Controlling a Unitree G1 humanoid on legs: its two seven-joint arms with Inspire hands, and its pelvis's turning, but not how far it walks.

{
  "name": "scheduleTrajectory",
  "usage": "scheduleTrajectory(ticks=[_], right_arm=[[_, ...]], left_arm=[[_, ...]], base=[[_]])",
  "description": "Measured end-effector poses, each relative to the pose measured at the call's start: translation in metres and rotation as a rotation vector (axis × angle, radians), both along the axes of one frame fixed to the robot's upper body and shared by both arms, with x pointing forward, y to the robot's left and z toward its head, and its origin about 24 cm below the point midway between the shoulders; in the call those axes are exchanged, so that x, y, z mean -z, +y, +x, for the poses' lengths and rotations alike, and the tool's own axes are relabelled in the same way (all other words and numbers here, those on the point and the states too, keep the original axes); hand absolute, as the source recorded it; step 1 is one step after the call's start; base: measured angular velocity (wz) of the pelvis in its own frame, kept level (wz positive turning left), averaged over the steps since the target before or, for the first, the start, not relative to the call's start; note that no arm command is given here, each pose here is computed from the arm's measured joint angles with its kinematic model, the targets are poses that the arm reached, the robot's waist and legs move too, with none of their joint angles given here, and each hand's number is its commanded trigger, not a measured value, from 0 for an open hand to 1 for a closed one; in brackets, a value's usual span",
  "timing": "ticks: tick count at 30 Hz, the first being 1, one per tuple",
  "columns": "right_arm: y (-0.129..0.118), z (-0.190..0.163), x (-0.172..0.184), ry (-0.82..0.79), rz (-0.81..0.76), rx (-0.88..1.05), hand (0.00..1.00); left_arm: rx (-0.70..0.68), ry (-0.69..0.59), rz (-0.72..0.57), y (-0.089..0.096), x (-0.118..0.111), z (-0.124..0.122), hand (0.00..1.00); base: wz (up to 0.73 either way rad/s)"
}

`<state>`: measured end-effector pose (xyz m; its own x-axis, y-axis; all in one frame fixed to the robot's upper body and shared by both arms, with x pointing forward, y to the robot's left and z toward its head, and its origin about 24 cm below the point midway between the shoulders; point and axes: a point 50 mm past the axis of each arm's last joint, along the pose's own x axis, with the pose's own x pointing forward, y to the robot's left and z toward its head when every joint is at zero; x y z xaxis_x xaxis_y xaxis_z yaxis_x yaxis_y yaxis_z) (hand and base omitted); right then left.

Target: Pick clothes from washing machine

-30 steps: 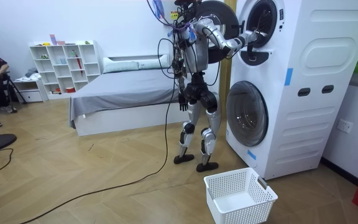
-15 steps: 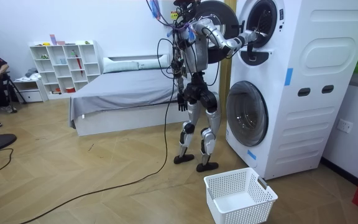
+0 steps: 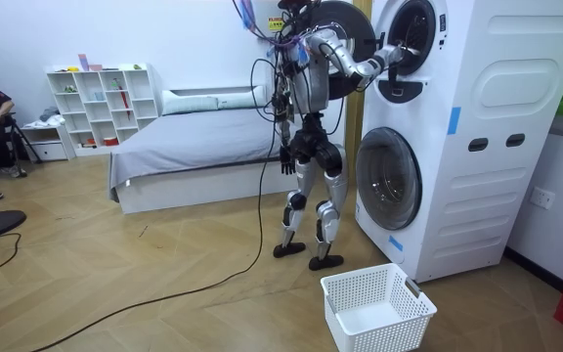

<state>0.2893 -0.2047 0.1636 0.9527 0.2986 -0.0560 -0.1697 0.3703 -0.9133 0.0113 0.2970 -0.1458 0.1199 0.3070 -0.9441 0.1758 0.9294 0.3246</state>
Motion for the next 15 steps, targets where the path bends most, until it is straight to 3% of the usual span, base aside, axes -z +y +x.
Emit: scheduleTrajectory(ticks=[6,15], right_arm=[[0.009,-0.012,-0.027,-0.125,0.0,-0.044,0.0],[0.006,-0.013,-0.031,-0.13,0.009,-0.04,0.0]], left_arm=[[-0.001,0.001,-0.004,-0.001,0.0,-0.003,0.0],[-0.01,0.02,-0.005,-0.001,0.001,-0.008,0.0]], base=[[-0.06],[-0.02]])
